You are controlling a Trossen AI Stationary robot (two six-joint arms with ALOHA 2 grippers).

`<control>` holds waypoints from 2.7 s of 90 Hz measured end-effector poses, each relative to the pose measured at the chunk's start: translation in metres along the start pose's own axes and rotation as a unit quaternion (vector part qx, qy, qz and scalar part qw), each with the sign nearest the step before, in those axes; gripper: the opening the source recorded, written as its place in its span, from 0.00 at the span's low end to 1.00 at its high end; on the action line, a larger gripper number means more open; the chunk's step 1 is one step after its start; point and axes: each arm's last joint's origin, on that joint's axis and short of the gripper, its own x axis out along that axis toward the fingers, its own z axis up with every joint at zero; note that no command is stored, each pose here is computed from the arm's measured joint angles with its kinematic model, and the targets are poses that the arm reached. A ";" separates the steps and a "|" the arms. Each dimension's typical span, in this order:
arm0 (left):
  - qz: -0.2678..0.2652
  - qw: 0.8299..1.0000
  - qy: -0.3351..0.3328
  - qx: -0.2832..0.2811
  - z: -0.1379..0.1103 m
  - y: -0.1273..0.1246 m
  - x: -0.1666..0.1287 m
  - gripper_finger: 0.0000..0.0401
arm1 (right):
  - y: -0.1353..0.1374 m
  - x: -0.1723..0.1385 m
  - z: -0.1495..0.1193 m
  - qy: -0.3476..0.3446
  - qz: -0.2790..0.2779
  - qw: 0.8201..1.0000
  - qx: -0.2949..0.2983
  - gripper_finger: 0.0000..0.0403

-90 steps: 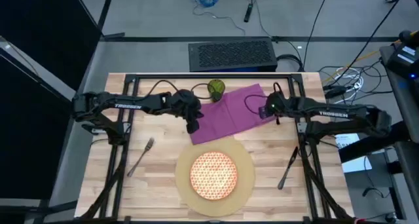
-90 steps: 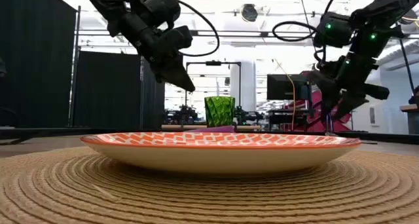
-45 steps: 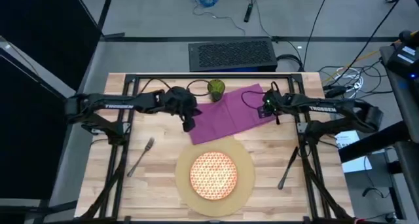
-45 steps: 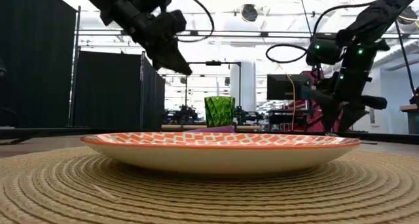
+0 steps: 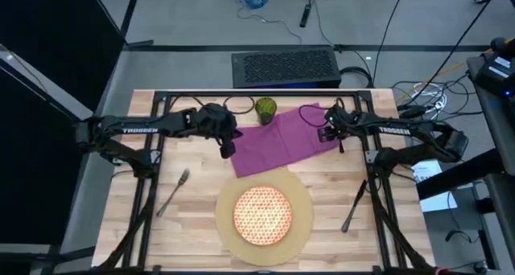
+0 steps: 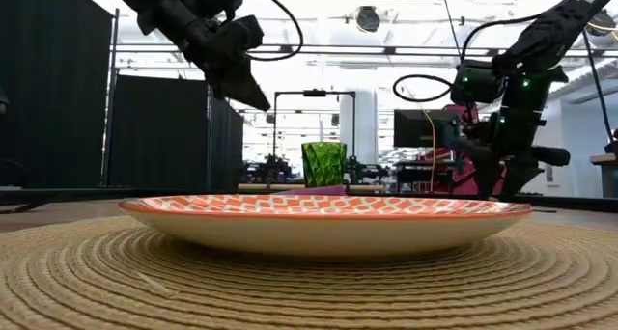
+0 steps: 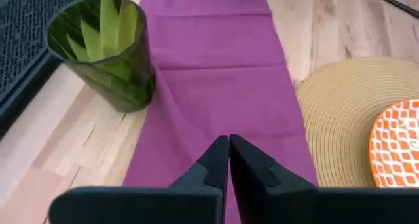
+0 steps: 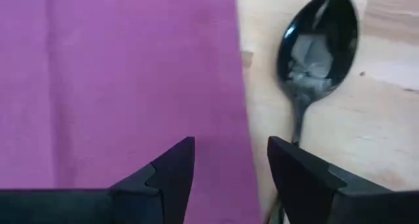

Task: Set table place
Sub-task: Fold the purple napkin

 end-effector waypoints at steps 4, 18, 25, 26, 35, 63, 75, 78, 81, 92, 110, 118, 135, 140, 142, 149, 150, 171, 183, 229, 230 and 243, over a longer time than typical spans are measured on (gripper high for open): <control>0.000 1.000 0.000 0.001 0.000 0.000 0.000 0.00 | -0.001 0.000 0.001 0.002 0.004 1.000 0.001 0.45; -0.003 1.000 0.001 0.003 0.000 0.000 0.000 0.00 | 0.002 0.005 0.003 0.006 0.025 1.000 0.002 0.45; -0.004 1.000 0.001 0.004 0.000 0.000 0.000 0.00 | 0.004 0.009 0.004 0.014 0.030 0.999 0.001 0.45; -0.004 1.000 0.001 0.004 0.000 0.000 0.000 0.00 | 0.004 0.010 0.003 0.016 0.029 0.999 0.001 0.45; -0.004 1.000 0.003 0.003 -0.001 0.000 0.000 0.00 | 0.005 0.015 0.003 0.027 0.018 0.999 -0.006 0.45; -0.005 1.000 0.005 0.008 -0.001 0.000 0.000 0.00 | 0.008 0.012 0.000 0.019 0.024 0.999 -0.033 0.19; 0.000 1.000 0.005 0.007 -0.001 0.003 -0.001 0.00 | 0.011 0.010 -0.002 0.030 0.050 0.997 -0.051 0.02; 0.003 1.000 0.004 0.006 -0.001 0.005 -0.002 0.00 | 0.012 0.009 -0.003 0.034 0.056 0.996 -0.052 0.02; 0.006 1.000 0.001 0.004 0.000 0.006 -0.003 0.00 | 0.013 0.008 -0.004 0.038 0.065 0.996 -0.053 0.02; 0.015 1.000 -0.016 -0.001 0.003 0.011 -0.014 0.00 | 0.019 0.001 -0.013 0.052 0.085 0.993 -0.069 0.00; 0.029 0.999 -0.033 -0.009 0.005 0.017 -0.034 0.00 | 0.015 -0.022 -0.033 0.067 0.048 0.993 -0.084 0.00; 0.035 0.999 -0.039 -0.012 0.006 0.019 -0.041 0.00 | 0.015 -0.036 -0.041 0.057 0.068 0.993 -0.080 0.00; 0.046 0.997 -0.055 -0.016 0.007 0.024 -0.053 0.00 | 0.015 -0.065 -0.060 0.043 0.124 0.989 -0.066 0.00; 0.048 0.997 -0.057 -0.017 0.007 0.024 -0.056 0.00 | 0.014 -0.071 -0.067 0.045 0.127 0.989 -0.063 0.00; 0.049 0.997 -0.059 -0.017 0.007 0.025 -0.057 0.00 | 0.013 -0.074 -0.070 0.047 0.130 0.989 -0.062 0.00; 0.049 0.997 -0.062 -0.018 0.007 0.026 -0.059 0.00 | 0.012 -0.080 -0.080 0.048 0.134 0.988 -0.060 0.00; 0.048 0.997 -0.062 -0.018 0.007 0.026 -0.060 0.00 | 0.011 -0.081 -0.081 0.048 0.133 0.988 -0.059 0.00; 0.051 0.997 -0.055 -0.027 0.004 0.031 -0.064 0.00 | 0.008 -0.092 -0.100 0.051 0.138 0.987 -0.059 0.00; 0.051 0.997 -0.055 -0.029 0.004 0.032 -0.066 0.00 | 0.015 -0.104 -0.097 0.009 0.161 0.985 -0.061 0.00; 0.053 0.996 -0.066 -0.030 0.007 0.033 -0.067 0.00 | 0.083 -0.080 -0.054 -0.067 0.279 0.951 -0.112 0.00; 0.053 0.996 -0.066 -0.030 0.007 0.033 -0.067 0.00 | 0.084 -0.079 -0.053 -0.068 0.282 0.950 -0.113 0.00; 0.055 0.996 -0.065 -0.029 0.007 0.034 -0.067 0.00 | 0.104 -0.071 -0.037 -0.075 0.292 0.945 -0.129 0.00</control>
